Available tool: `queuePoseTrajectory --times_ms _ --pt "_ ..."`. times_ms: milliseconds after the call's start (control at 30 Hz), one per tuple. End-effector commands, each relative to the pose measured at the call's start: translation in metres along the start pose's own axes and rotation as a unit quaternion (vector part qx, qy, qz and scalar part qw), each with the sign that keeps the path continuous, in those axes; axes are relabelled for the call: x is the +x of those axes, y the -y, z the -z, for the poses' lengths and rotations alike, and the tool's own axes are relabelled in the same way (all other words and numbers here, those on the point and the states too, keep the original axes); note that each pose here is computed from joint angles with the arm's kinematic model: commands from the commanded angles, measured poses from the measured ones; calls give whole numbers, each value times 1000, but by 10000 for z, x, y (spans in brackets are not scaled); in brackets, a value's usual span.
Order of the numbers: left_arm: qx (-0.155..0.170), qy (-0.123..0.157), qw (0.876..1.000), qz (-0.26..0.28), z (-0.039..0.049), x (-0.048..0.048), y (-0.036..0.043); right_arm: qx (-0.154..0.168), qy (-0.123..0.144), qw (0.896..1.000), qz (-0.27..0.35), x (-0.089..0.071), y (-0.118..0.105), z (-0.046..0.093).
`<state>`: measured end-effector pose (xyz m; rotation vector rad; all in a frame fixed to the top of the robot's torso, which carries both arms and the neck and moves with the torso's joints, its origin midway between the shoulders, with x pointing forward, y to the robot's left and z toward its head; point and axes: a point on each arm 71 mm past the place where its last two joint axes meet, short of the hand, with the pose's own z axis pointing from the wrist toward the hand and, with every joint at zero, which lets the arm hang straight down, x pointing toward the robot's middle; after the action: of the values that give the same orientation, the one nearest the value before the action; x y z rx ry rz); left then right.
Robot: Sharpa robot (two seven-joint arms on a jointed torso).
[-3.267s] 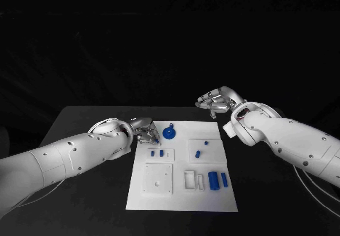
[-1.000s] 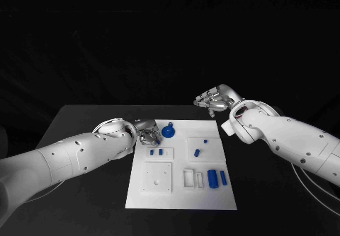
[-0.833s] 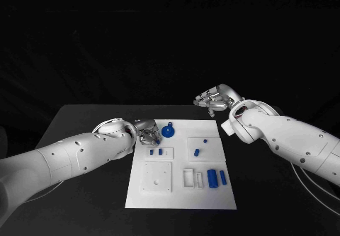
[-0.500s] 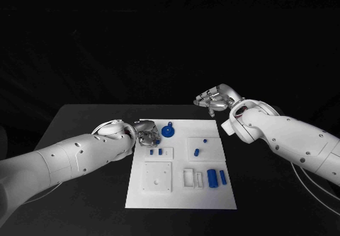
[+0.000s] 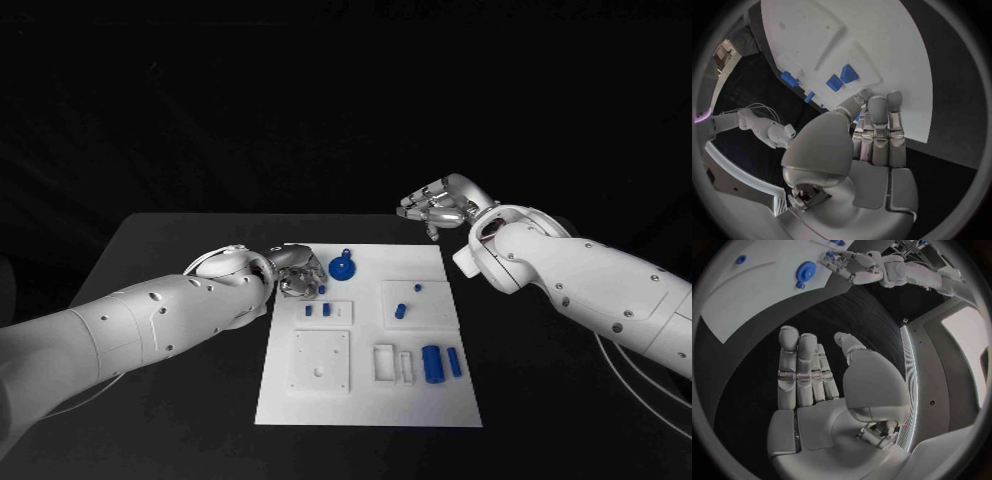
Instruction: Assemble the parts on the task board
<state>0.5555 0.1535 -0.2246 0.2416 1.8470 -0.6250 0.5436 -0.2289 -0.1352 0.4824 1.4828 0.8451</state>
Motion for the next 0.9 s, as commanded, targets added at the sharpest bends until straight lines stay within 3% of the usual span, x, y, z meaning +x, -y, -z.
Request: queuePoseTrajectory --times_ms 33,233,400,600,700,900 --pt "-2 15 1000 1 9 -26 -20 -1 -17 1000 10 23 22 6" --pt "-9 37 999 33 68 -97 -124 -1 -52 996 67 92 126 41" --pt "-22 69 985 154 154 -237 -291 4 -78 988 131 152 214 78" --pt "-1 107 946 307 312 -432 -430 20 -93 972 215 180 324 122" --pt "11 118 923 366 403 -516 -452 27 -102 962 250 215 370 158" --pt "31 133 881 454 539 -597 -440 34 -115 948 296 323 425 245"
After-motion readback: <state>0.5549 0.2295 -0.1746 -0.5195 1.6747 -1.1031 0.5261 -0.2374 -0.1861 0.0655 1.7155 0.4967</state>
